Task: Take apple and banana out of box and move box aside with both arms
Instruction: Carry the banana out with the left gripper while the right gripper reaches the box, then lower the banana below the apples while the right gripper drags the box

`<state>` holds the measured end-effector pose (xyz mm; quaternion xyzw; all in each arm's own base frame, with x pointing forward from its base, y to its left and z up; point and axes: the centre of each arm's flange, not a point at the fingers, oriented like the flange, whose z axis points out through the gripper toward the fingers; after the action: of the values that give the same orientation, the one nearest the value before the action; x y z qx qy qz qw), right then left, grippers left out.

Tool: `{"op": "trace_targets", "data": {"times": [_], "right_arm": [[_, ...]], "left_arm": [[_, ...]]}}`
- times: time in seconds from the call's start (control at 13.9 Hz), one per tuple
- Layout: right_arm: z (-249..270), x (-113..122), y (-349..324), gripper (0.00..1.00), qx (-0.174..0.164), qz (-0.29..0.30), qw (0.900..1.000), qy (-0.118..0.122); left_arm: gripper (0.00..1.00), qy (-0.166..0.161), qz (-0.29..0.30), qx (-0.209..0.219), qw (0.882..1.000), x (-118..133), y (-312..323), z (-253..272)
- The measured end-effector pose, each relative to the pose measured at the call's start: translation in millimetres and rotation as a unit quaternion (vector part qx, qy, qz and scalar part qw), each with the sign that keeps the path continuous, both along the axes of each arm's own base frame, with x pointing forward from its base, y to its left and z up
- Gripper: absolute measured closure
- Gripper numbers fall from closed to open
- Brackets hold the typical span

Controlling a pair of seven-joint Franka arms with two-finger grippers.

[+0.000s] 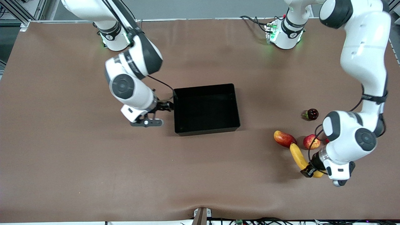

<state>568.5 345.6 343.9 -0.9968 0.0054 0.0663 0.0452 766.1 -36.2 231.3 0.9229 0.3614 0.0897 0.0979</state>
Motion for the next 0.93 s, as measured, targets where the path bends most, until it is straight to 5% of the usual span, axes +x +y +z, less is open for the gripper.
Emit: {"op": "trace_targets", "data": {"times": [0.22,0.5,0.86,0.93], "right_arm": [[-55,-16,20,0.00,0.006,0.007,1.000,-0.029],[-90,-25,24,0.11,-0.007,0.018,0.999,-0.034],[-90,-23,23,0.66,-0.012,-0.012,0.999,-0.031],[-88,-23,23,0.76,-0.015,-0.013,0.999,-0.027]], "left_arm": [[0.61,-0.009,-0.024,0.002,1.000,4,13,-44],[0.61,-0.014,-0.048,0.018,0.999,7,26,-44],[0.61,-0.012,-0.059,0.024,0.998,6,28,-45],[0.54,-0.013,-0.065,0.026,0.997,6,28,-45]]}}
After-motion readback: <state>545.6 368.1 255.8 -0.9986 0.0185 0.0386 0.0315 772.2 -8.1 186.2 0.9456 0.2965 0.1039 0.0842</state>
